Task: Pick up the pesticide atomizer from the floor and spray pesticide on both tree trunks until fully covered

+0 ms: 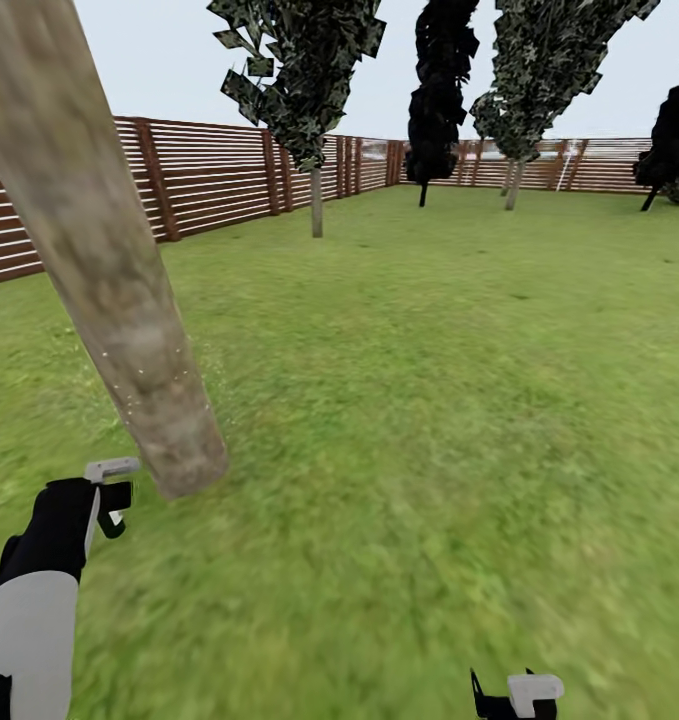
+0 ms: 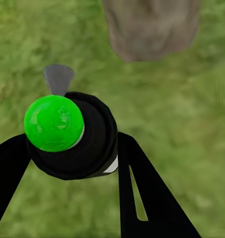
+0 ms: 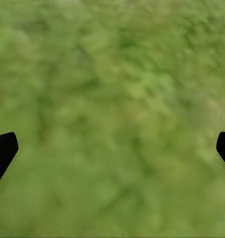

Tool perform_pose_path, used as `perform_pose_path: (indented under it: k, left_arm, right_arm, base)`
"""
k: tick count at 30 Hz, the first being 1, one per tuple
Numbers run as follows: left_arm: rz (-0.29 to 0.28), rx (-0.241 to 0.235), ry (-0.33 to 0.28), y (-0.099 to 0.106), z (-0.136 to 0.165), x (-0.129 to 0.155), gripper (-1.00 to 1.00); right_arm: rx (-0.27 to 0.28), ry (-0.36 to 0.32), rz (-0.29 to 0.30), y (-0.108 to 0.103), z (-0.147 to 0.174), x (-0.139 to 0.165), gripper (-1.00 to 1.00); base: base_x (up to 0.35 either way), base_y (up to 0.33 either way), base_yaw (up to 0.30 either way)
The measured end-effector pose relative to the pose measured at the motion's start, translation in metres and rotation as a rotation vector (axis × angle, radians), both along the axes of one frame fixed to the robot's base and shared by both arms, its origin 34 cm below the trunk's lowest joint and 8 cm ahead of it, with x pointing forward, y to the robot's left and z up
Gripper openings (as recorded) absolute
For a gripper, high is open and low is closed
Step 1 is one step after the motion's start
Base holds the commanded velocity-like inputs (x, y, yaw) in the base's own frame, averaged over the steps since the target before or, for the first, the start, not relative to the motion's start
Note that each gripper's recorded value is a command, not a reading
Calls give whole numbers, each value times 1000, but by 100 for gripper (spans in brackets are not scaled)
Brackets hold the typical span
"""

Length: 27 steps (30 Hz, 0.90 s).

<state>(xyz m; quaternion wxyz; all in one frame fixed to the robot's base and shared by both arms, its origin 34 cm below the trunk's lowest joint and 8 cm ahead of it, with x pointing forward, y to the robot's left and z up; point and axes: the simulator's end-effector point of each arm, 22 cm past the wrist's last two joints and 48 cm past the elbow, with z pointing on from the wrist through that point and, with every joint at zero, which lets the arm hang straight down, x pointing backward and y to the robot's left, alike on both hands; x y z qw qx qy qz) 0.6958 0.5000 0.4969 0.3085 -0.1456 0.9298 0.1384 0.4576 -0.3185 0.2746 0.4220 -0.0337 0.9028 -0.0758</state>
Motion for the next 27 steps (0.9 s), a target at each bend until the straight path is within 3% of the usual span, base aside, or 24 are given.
perform_pose_path:
  k: [8,22,27]
  left_arm:
    - [1,6,-6,3,2,0,-100]
    - [-18,24,-34,1,4,7,-100]
    - [-21,36,-26,4,2,3,-100]
  right_arm:
    - [0,0,0,0,0,0,100]
    - [0,0,0,0,0,0,100]
    - [0,0,1,0,0,0,100]
  base:
    - [46,-149,271]
    - [172,-181,11]
    - [137,-253,239]
